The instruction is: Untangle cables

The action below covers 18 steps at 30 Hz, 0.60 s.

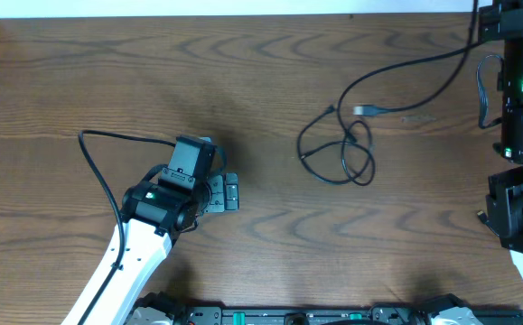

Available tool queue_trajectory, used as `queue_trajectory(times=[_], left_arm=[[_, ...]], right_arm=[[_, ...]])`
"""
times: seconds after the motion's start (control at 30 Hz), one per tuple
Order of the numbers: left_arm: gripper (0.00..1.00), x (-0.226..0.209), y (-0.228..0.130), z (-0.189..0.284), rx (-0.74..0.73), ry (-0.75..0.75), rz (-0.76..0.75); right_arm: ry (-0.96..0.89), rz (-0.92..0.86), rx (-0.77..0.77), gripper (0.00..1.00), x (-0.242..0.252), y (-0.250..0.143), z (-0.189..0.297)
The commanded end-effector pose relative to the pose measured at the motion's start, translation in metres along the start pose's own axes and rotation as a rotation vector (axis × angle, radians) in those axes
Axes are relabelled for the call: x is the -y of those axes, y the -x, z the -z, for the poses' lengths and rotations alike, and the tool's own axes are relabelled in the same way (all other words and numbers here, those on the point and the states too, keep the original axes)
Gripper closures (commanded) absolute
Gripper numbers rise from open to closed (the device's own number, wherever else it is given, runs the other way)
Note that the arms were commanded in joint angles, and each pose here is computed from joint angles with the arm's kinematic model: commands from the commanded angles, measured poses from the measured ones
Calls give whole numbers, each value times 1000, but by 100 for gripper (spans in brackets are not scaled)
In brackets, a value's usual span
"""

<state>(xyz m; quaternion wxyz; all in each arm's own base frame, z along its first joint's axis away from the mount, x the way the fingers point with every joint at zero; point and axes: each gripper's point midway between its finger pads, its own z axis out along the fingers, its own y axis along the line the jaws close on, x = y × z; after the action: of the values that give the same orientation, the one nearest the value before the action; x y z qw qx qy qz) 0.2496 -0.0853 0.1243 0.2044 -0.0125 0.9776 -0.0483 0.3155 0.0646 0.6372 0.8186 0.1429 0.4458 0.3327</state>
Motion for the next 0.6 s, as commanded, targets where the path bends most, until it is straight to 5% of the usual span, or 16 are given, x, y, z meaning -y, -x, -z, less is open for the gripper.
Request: queue_trajectory(times=[0.0,0.3,0.57], left_arm=[[0,-1,8,7,30,4,10],[0,-1,8,7,30,4,10],[0,-1,8,7,30,4,10]], right_arm=[[-84,-48,81,99,12,21,2],[-27,-427,35,99,7,3,-7],[-9,-344,-231,99,19,-86,-28]])
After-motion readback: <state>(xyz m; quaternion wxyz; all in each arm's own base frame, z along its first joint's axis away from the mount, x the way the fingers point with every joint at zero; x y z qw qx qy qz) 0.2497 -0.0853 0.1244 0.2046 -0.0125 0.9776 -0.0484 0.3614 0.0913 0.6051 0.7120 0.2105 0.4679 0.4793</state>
